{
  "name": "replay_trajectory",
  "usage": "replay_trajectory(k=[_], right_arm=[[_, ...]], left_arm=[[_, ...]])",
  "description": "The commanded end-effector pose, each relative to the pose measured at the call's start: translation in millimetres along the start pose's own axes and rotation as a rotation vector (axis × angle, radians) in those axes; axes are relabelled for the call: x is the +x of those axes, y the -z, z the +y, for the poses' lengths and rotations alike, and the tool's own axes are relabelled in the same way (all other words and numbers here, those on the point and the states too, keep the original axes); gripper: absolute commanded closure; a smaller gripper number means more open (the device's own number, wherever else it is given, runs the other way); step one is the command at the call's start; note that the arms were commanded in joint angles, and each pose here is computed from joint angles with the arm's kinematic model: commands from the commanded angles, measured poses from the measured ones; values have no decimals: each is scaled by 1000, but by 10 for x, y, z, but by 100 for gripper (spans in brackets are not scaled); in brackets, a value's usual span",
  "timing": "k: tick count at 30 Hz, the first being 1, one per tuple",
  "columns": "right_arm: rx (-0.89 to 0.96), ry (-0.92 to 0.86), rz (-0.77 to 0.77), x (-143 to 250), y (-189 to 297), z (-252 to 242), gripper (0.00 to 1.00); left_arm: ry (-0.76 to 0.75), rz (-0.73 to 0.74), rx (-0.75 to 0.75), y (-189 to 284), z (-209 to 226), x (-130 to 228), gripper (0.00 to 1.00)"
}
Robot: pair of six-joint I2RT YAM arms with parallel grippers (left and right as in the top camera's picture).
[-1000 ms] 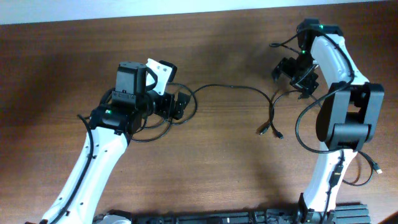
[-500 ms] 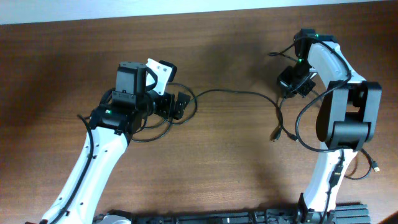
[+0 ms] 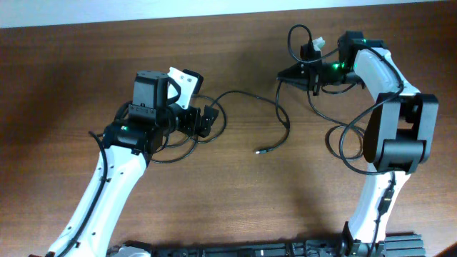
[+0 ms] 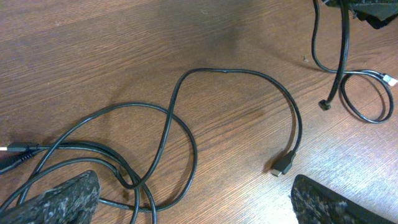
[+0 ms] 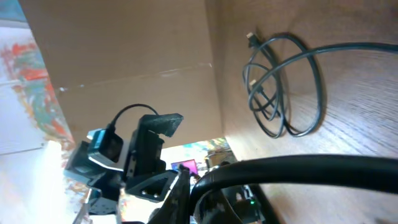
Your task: Untangle cables
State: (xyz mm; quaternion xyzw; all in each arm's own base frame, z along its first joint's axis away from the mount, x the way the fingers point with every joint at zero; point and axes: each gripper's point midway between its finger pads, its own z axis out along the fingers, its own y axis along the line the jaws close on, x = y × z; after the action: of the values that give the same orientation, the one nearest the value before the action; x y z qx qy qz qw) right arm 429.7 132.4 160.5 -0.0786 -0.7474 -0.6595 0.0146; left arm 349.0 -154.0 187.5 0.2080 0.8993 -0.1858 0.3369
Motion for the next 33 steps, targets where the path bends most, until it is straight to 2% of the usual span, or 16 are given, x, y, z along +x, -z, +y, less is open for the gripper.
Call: replay_trajectory(k=[1, 4, 6, 10, 14, 18, 22, 26, 28, 30, 31, 32, 33], right_arm=[[371, -8, -99, -105, 200, -191, 96], [808, -152, -305, -197, 714, -596, 96], [933, -196, -381, -185, 978, -673, 96], [1280, -349, -448, 121, 1782, -983, 96], [1460, -433, -529, 263, 2393, -1088, 96], [1474, -581, -683, 452, 3197, -1204, 96], [1378, -830, -844, 1023, 4073, -1396, 96], [1257, -997, -997, 1544, 4648, -1547, 96], [1156, -1019, -1062, 1639, 4777, -1586, 96], [979, -1026, -1157, 1748, 4938, -1611, 96], [965, -1030, -1174, 1781, 4980, -1618, 95], [957, -1034, -1190, 1816, 5023, -1626, 86], [941, -1039, -1206, 1855, 5062, -1634, 40]], left_arm=[[-16, -15, 13, 33, -29, -44, 1], [-16, -15, 13, 33, -29, -44, 1], [-16, -15, 13, 33, -29, -44, 1], [-16, -15, 13, 33, -29, -44, 1], [-16, -15, 13, 33, -29, -44, 1], [-16, -15, 13, 33, -29, -44, 1], [-16, -14, 13, 33, -29, -43, 1], [-16, -14, 13, 33, -29, -43, 1], [-16, -14, 13, 33, -29, -43, 1], [-16, -14, 13, 33, -29, -43, 1], [-16, -14, 13, 33, -29, -43, 1], [-16, -14, 13, 33, -29, -43, 1], [-16, -14, 13, 33, -29, -43, 1]])
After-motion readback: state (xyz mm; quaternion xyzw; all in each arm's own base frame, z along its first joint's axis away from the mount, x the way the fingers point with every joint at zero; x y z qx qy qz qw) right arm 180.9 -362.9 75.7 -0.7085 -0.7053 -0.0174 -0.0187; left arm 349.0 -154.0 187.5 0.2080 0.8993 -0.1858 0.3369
